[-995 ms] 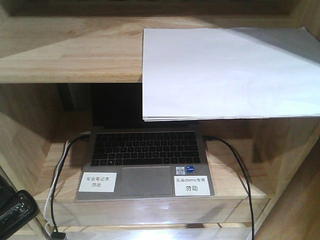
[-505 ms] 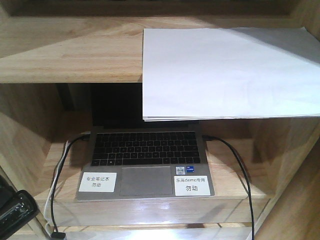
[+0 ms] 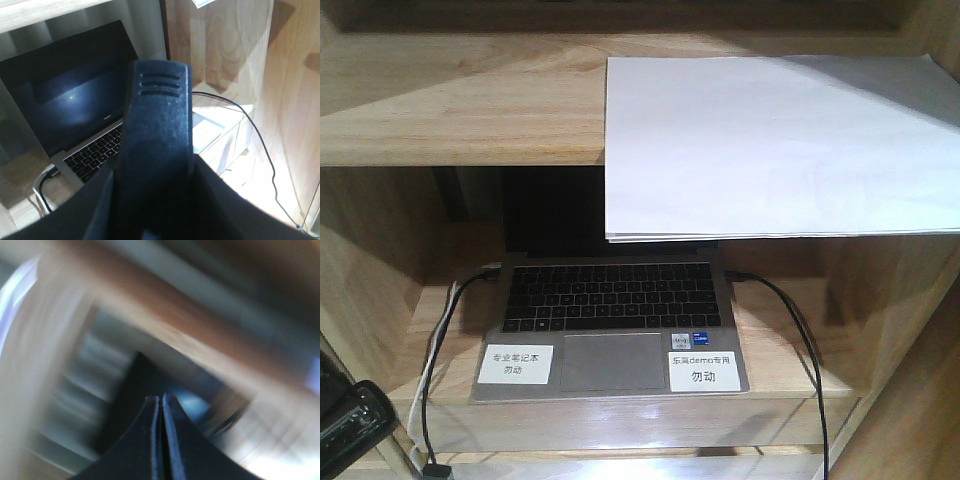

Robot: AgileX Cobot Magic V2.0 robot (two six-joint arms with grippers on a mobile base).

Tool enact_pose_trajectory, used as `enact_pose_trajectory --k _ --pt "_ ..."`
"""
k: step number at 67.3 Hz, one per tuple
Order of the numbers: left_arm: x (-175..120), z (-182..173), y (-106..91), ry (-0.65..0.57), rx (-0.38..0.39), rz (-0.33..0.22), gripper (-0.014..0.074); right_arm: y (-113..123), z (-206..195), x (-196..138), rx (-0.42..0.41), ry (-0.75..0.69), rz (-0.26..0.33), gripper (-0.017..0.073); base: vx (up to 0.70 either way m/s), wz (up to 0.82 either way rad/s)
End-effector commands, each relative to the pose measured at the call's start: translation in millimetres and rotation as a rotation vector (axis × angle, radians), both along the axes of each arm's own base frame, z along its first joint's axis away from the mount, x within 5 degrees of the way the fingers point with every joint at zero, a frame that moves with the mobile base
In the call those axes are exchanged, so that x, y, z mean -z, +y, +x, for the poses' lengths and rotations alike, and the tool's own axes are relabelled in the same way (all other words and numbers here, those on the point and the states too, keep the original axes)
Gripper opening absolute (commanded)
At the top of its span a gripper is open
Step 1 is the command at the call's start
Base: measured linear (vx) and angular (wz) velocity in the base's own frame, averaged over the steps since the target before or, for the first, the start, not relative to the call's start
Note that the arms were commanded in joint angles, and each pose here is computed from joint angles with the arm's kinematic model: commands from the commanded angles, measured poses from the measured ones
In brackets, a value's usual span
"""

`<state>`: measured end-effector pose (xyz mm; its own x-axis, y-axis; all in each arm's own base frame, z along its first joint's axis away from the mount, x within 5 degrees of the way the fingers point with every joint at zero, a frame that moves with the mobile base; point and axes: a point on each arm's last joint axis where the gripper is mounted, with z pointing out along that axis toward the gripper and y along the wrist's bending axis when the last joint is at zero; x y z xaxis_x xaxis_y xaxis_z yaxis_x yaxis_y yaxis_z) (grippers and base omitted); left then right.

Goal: Grab stapler and paper to desk for stapling
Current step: 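Move the right gripper to the edge of the white paper stack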

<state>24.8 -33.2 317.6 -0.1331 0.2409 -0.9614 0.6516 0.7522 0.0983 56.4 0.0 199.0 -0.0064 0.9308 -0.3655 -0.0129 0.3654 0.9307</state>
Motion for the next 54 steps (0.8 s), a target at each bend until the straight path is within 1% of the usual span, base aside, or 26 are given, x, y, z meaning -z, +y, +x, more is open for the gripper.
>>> enact_pose_trajectory --k 1,9,12,14,22,25,31,35,42,54 --pt "-19 1 0.5 -0.094 -0.016 -0.098 -0.0006 1 0 -4 -0.010 -0.059 0.065 0.0000 0.00 0.00" --pt "-19 1 0.5 -0.094 -0.016 -0.098 -0.0006 3 -1 -7 -0.034 -0.092 -0.005 0.0058 0.00 0.00" --pt "-19 1 0.5 -0.094 -0.016 -0.098 -0.0006 4 -1 -8 -0.053 -0.105 -0.014 0.0103 0.00 0.00" --pt "-19 1 0.5 -0.094 -0.016 -0.098 -0.0006 5 -1 -9 -0.072 -0.117 -0.010 0.0134 0.00 0.00" --pt "-19 1 0.5 -0.094 -0.016 -0.098 -0.0006 10 -2 -14 -0.144 -0.165 -0.012 0.0302 0.00 0.00" --pt "-19 1 0.5 -0.094 -0.016 -0.098 -0.0006 12 -3 -16 -0.176 -0.195 -0.026 0.0358 0.00 0.00" --pt "-19 1 0.5 -0.094 -0.016 -0.098 -0.0006 16 -6 -23 -0.236 -0.273 -0.073 0.0472 0.00 0.00" --pt "-19 1 0.5 -0.094 -0.016 -0.098 -0.0006 19 -7 -27 -0.269 -0.311 -0.073 0.0524 0.00 0.00" --pt "-19 1 0.5 -0.094 -0.016 -0.098 -0.0006 22 -4 -37 -0.301 -0.327 -0.052 0.0564 0.00 0.00" --pt "-19 1 0.5 -0.094 -0.016 -0.098 -0.0006 30 13 -57 -0.350 -0.325 -0.041 0.0564 0.00 0.00"
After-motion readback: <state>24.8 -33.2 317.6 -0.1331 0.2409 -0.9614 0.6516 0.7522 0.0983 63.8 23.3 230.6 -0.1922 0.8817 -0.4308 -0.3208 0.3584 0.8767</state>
